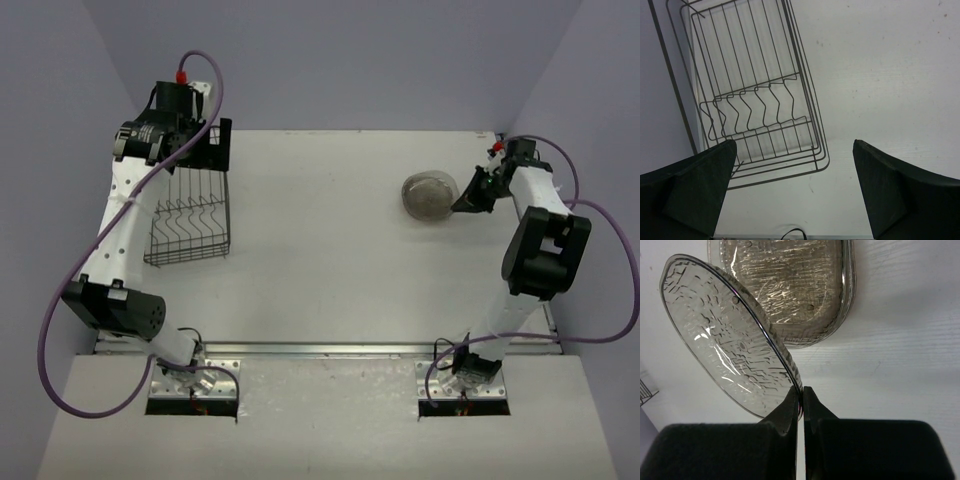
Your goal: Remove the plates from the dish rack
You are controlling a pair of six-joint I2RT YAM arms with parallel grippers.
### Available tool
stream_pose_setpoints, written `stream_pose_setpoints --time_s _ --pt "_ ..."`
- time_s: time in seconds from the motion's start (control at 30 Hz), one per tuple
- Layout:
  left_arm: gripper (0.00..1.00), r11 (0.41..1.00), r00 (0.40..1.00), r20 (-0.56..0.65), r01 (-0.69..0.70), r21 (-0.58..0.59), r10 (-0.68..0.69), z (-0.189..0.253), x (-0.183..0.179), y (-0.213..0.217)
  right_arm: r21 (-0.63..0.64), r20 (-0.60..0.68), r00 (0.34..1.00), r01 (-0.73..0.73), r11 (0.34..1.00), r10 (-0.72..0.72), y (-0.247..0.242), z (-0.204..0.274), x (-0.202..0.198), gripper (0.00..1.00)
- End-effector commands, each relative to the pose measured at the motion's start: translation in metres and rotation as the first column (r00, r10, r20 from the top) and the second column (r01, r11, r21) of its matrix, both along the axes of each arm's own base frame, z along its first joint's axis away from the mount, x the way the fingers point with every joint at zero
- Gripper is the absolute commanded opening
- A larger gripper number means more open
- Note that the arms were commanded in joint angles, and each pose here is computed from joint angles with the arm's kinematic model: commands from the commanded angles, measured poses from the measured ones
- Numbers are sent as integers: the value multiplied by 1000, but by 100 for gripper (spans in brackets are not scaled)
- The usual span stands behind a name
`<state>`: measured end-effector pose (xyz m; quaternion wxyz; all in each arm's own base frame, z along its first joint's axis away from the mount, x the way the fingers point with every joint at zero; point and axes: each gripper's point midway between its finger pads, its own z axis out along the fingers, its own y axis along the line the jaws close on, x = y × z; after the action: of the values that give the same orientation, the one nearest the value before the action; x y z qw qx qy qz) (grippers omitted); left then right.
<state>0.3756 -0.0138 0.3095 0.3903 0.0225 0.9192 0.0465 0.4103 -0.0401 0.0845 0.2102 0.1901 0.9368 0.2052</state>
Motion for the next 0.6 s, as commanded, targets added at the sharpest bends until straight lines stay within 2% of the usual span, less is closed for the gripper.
stream_pose_setpoints --time_s 0.0,0.57 --pt "100 1000 997 82 -11 -13 12 22 -1 0 -19 38 999 -4 1000 5 -10 11 17 0" --pt "100 1000 999 53 -10 -10 11 8 2 0 -34 -22 999 43 998 -44 -26 -25 50 0"
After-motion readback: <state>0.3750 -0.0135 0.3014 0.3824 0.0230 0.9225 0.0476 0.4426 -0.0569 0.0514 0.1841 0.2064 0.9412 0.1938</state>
